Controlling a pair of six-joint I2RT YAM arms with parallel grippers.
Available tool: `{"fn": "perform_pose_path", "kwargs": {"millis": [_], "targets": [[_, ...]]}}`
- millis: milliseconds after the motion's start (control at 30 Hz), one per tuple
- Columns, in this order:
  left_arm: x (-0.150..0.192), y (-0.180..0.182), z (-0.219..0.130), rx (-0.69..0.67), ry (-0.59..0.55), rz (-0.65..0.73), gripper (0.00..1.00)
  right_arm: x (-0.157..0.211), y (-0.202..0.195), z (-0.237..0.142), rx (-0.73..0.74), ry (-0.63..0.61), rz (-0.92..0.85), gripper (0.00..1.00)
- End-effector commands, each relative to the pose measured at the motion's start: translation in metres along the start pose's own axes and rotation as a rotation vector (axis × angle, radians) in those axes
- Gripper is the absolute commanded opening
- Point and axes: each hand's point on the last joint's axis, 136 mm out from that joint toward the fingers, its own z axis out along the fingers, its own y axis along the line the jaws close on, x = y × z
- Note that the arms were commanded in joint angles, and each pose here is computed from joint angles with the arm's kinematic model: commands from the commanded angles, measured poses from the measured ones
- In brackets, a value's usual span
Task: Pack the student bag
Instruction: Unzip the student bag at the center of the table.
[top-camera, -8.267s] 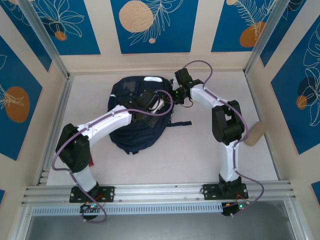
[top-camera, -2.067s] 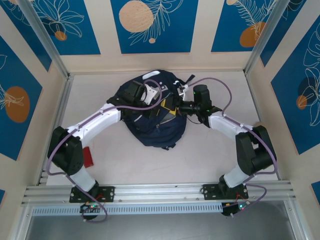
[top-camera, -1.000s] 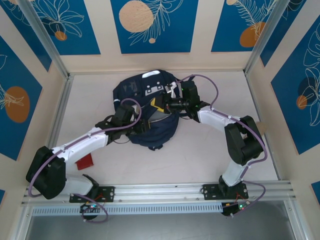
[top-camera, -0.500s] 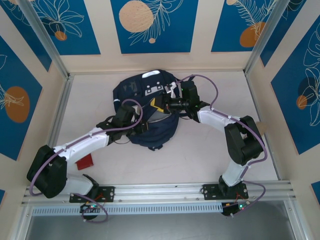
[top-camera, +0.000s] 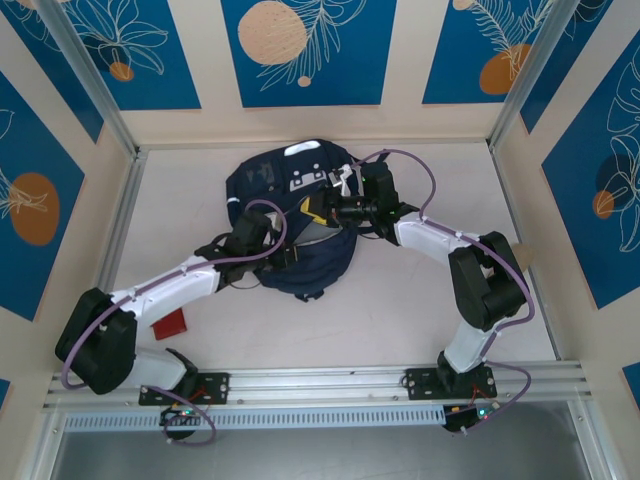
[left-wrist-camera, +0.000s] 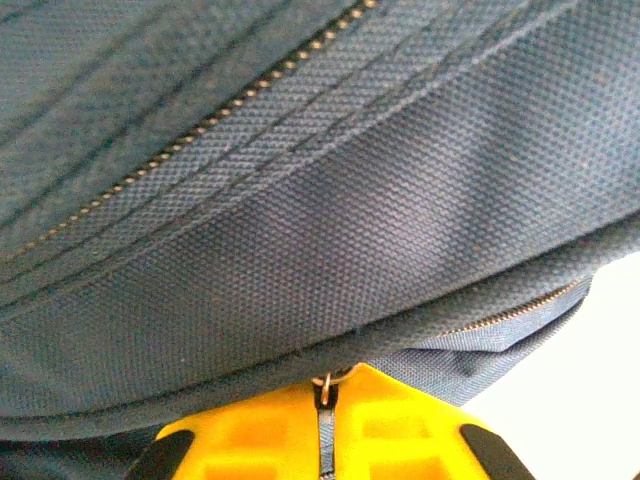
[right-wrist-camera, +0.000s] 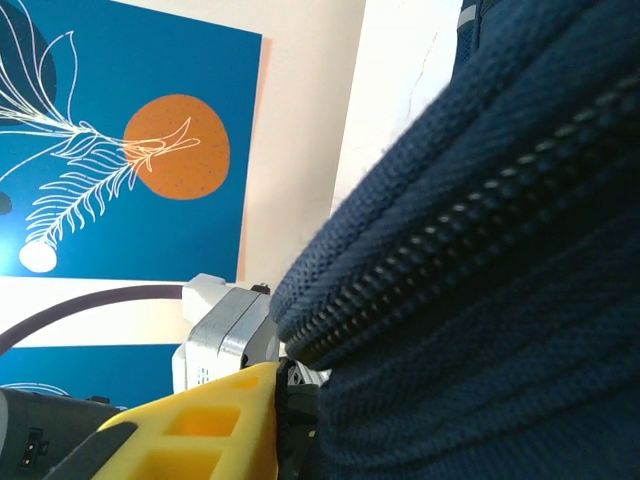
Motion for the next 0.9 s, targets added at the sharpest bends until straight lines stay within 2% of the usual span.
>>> {"fn": "perform_pose_path", "kwargs": {"millis": [0,233,500,867], "targets": [[-0.001,0.013,-0.006,-0.075,-0.026,0.014,0.0,-0.008,0.028,-0.005,-0.039,-0.031,-0.094,0.26],[0.008,0.041,-0.022,-0.236,0.01,0.038,0.0,-0.017,0.016,-0.02,0.063,-0.121,-0.092,0.14],[0.013,0.067,-0.045,-0.406,0.066,0.112,0.0,-0.032,-0.002,-0.044,0.12,-0.222,-0.037,0.06],[0.003,0.098,-0.045,-0.51,0.163,0.194,0.0,-0.037,-0.004,-0.064,0.146,-0.241,-0.023,0.0]]}}
